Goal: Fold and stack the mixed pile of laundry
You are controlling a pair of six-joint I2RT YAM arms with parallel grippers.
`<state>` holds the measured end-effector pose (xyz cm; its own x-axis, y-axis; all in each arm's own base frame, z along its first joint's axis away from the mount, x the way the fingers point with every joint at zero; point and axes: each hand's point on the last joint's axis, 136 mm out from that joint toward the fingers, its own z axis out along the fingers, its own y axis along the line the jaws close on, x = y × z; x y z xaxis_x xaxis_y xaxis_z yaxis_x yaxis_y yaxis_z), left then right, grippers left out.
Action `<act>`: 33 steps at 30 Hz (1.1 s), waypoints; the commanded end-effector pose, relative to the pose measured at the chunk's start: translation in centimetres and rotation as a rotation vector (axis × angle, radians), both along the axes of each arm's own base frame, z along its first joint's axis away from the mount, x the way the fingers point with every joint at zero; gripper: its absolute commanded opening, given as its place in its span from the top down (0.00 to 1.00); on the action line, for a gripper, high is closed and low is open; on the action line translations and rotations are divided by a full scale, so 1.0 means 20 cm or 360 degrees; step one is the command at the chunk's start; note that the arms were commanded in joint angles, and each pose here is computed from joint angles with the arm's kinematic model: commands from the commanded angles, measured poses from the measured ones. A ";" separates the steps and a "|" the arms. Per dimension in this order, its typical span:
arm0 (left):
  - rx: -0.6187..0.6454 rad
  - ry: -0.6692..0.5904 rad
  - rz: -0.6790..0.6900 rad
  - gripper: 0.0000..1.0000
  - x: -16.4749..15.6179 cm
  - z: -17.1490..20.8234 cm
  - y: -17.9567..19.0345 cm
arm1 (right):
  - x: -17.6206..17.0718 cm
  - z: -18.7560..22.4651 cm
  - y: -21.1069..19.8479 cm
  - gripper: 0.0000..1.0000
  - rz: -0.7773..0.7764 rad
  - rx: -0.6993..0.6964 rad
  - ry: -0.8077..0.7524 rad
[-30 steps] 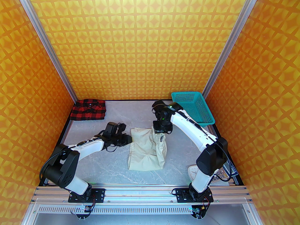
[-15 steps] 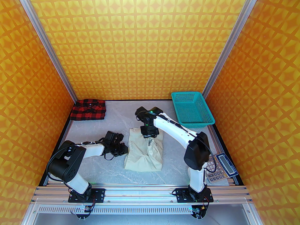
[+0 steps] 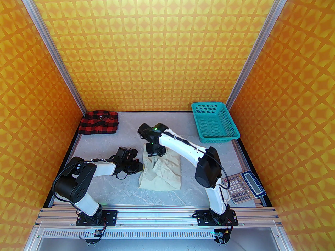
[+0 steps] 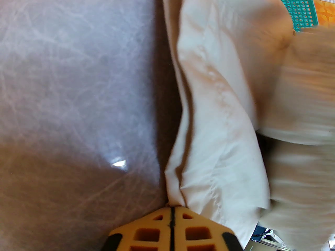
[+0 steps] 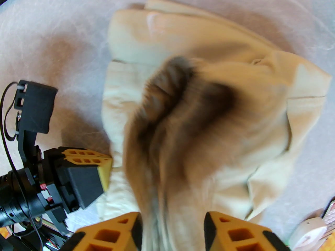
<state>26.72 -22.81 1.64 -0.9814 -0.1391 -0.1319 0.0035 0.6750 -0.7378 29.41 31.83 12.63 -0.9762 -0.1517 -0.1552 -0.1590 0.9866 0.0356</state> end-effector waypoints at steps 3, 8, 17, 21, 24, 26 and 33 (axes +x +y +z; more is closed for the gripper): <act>0.0092 0.0074 0.0020 0.93 -0.05 -0.13 0.04 | -0.02 -0.03 0.14 0.56 -0.0061 0.0248 0.0027; 0.0090 0.0078 0.0027 0.93 -0.05 -0.13 0.05 | -0.04 -0.01 0.12 0.54 -0.0013 0.0252 0.0012; 0.0153 -0.0119 -0.0020 0.82 0.00 0.15 0.10 | -0.04 0.16 -0.16 0.49 0.0052 0.0224 -0.0177; 0.0228 -0.0280 -0.0048 0.75 0.03 0.35 0.13 | -0.05 0.14 -0.36 0.42 0.0020 0.0273 -0.0203; 0.0214 -0.0363 -0.0081 0.65 0.02 0.47 0.12 | -0.05 0.10 -0.47 0.39 0.0007 0.0354 -0.0212; 0.0213 -0.0355 -0.0113 0.61 0.00 0.51 0.09 | -0.06 0.08 -0.47 0.39 0.0040 0.0458 -0.0220; 0.0160 -0.0264 -0.0116 0.52 -0.05 0.51 -0.02 | -0.14 0.02 -0.30 0.37 0.0379 0.0656 -0.0211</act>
<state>26.46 -22.98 12.80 -0.9312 -0.0429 -0.3620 0.2226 0.7196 -0.6578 26.66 22.99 12.39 -0.9406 -0.1780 -0.2892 -0.2693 0.9099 0.3156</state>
